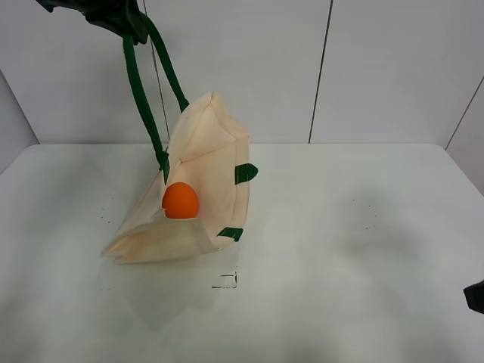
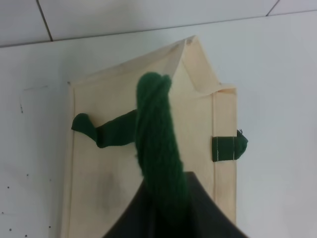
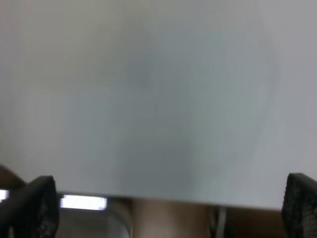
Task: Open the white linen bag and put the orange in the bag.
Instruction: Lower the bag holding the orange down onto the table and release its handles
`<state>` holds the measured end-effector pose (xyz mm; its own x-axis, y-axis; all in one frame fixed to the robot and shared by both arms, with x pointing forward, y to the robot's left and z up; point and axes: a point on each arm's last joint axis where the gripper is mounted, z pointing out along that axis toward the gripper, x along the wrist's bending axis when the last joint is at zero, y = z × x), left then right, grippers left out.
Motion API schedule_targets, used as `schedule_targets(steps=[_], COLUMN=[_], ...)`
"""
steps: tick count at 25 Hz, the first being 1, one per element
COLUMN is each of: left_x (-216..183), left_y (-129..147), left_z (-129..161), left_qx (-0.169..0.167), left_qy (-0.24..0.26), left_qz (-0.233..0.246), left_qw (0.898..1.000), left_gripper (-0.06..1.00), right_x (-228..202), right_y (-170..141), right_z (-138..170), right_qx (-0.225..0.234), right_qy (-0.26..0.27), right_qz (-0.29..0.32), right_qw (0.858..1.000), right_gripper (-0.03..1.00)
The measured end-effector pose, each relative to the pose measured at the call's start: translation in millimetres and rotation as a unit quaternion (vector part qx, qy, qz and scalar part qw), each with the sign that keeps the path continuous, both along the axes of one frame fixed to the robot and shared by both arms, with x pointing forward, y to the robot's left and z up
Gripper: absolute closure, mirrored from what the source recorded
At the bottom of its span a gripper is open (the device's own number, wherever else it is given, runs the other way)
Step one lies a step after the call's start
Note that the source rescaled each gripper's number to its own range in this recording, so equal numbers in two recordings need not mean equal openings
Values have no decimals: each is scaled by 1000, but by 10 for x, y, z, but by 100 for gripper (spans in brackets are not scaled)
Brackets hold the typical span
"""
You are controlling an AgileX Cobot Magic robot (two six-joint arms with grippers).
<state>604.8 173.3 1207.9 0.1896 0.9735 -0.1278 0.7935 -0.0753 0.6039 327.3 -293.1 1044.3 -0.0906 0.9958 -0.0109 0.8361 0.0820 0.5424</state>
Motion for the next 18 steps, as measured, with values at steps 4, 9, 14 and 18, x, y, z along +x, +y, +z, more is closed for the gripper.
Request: schedule_targets(steps=[4, 9, 14, 18], left_x=[0, 0, 0, 1], left_y=[0, 0, 1, 3], left_z=[0, 0, 0, 0], left_qx=[0, 0, 1, 3], left_qy=[0, 0, 0, -1], left_qz=[0, 0, -1, -1], left_qw=[1000, 1000, 1000, 1000], left_gripper=[94, 94, 94, 94], right_x=[-353, -628, -726, -797], right_y=[-14, -27, -32, -37], right_z=[12, 86, 99, 93], right_qx=[6, 11, 12, 9], right_qy=[-93, -184, -215, -237], right_qz=[0, 2, -5, -22], right_qw=[996, 983, 977, 971], right_gripper=[-3, -3, -3, -3])
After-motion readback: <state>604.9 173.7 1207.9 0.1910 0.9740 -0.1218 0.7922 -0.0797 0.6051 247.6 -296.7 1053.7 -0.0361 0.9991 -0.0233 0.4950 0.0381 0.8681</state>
